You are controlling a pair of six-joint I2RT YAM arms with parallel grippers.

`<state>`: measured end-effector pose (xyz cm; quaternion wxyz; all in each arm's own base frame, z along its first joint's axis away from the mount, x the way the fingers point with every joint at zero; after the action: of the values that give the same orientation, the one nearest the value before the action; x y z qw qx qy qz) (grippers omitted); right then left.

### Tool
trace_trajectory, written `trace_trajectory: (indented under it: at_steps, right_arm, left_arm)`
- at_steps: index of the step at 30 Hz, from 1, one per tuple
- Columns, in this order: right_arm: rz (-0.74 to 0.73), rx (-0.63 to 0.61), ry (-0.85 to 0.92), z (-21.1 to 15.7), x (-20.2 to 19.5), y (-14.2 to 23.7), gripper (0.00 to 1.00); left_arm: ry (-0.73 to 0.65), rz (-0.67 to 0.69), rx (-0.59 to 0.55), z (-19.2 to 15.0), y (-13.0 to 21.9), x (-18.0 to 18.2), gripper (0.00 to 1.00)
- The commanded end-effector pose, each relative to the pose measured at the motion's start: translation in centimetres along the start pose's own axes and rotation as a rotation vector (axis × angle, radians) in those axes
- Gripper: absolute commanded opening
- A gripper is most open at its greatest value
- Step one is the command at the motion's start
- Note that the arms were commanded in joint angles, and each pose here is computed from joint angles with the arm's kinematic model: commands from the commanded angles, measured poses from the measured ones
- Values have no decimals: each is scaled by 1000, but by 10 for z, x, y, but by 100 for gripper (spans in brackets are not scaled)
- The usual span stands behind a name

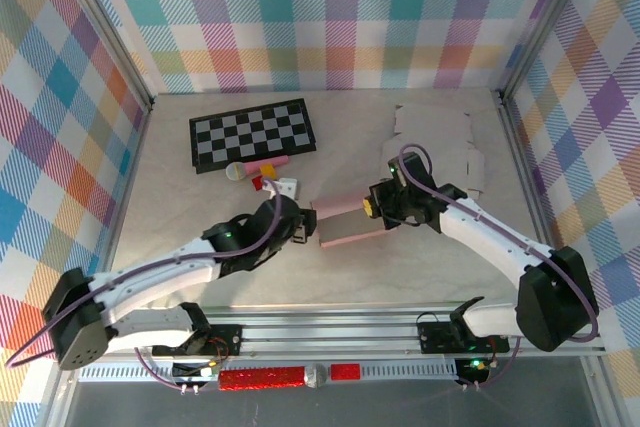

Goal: Fold the paper box

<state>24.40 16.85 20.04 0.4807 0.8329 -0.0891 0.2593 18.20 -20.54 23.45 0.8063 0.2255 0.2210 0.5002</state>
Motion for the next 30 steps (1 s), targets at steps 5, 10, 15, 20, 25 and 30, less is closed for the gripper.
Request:
trace_trajectory:
  at_steps: [5,10,15,20,25,30]
  right_arm:
    - [-54,9,98,9,-17,-7,0]
    - [-59,36,177,18,-30,-20,4]
    - [-53,43,187,22,-36,-26,5]
    - [-92,47,187,24,-41,-30,9]
    - [-126,40,175,26,-47,-29,13]
    - [-140,34,174,27,-49,-28,16]
  left_arm:
    - [50,-10,52,-4,32,10,51]
    - [83,2,58,1,21,7,56]
    - [166,-58,150,0,-8,-1,56]
    - [240,-55,292,-11,-41,-2,58]
    - [375,-54,368,-26,-73,8,59]
    - [451,-82,346,-20,-98,13,58]
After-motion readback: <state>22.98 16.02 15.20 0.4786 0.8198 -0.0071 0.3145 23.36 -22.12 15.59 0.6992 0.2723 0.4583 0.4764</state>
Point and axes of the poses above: each hand's point on the last joint's axis, 136 mm out from that joint toward the fingers, its own y axis back along the fingers, its own x axis along the line the jaws close on, z = x × y, the point moved 9 cm from there along y, back along the fingers, and after that the axes turned 12 degrees about -y, right-handed, at the moved point
